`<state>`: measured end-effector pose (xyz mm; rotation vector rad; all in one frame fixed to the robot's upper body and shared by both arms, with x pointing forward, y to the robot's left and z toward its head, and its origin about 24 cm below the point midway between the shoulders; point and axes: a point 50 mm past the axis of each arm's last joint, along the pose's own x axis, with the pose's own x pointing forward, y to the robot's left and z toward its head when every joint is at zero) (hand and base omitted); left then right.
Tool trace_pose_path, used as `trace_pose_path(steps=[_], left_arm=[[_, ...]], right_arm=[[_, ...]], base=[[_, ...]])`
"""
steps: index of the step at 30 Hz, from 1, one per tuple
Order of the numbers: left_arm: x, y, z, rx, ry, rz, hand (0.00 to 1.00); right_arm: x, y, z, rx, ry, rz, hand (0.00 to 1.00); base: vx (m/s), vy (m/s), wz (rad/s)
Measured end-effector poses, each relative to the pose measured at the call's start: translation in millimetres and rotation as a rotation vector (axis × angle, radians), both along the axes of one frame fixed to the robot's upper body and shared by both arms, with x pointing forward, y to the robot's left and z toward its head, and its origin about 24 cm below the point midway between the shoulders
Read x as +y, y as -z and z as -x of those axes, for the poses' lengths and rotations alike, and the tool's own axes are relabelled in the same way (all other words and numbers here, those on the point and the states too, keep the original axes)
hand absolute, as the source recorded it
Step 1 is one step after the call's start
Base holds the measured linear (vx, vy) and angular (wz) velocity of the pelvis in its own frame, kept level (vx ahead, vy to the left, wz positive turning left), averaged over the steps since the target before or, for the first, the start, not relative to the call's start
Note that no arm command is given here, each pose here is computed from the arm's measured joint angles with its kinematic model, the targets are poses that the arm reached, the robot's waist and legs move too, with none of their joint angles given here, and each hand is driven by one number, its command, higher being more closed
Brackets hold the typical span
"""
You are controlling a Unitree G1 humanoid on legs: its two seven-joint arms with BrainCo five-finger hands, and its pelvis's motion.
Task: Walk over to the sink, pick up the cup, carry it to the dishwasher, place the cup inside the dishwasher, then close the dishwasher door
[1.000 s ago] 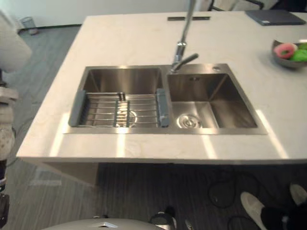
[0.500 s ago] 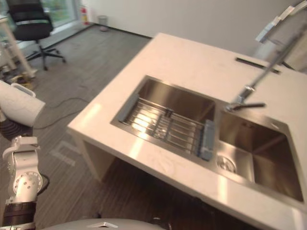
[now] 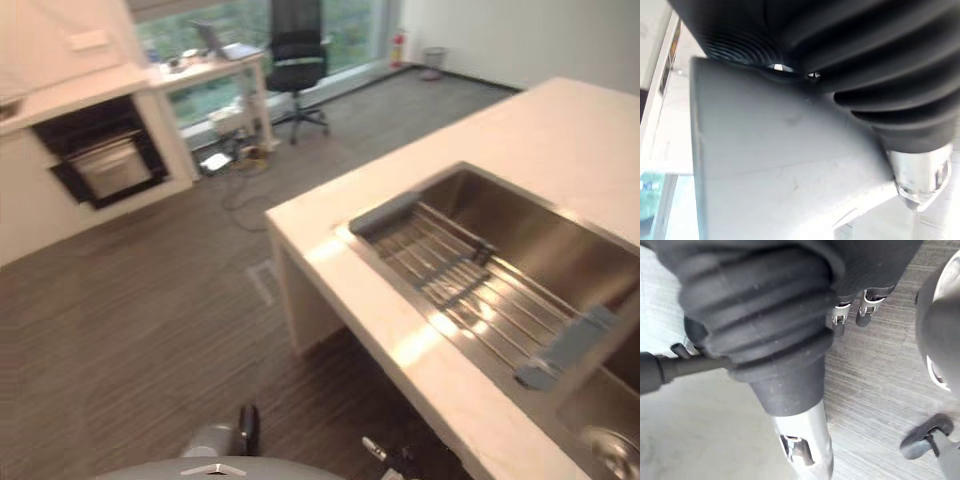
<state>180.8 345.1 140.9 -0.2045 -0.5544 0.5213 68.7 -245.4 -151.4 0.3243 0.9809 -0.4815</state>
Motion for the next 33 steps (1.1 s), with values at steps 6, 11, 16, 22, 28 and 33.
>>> trace_pose_path(steps=[6, 11, 16, 22, 28, 33], left_arm=[[-24.7, 15.6, -17.5, 0.005, 0.174, 0.025, 1.00], [-36.9, 14.7, -28.5, 0.028, 0.233, 0.009, 1.00], [-62.7, 4.7, -34.2, 0.061, 0.322, -0.018, 1.00], [-94.3, 36.7, -52.7, 0.167, 0.459, 0.085, 1.00], [-152.7, 64.7, -55.3, 0.222, 0.583, 0.238, 1.00], [-158.8, 92.8, -51.0, 0.394, 0.430, 0.178, 1.00]], right_arm=[[-1.9, -2.5, -7.9, -0.016, 0.070, 0.071, 0.00], [-33.6, -10.4, 6.1, 0.008, 0.195, 0.165, 0.00], [-33.8, -8.1, 10.1, 0.029, 0.221, 0.161, 0.00], [5.3, 7.3, 32.3, 0.114, 0.329, 0.083, 0.00], [19.2, 13.6, 51.1, 0.188, 0.330, 0.040, 0.00], [17.4, 10.9, 25.8, 0.113, 0.158, 0.019, 0.00]], base=[[-0.13, 0.107, 1.37], [-0.09, 0.195, 0.84], [-0.03, 0.466, 0.05], [-0.07, 0.248, 0.41], [0.01, 0.022, 0.17], [-0.01, -0.095, -0.11]])
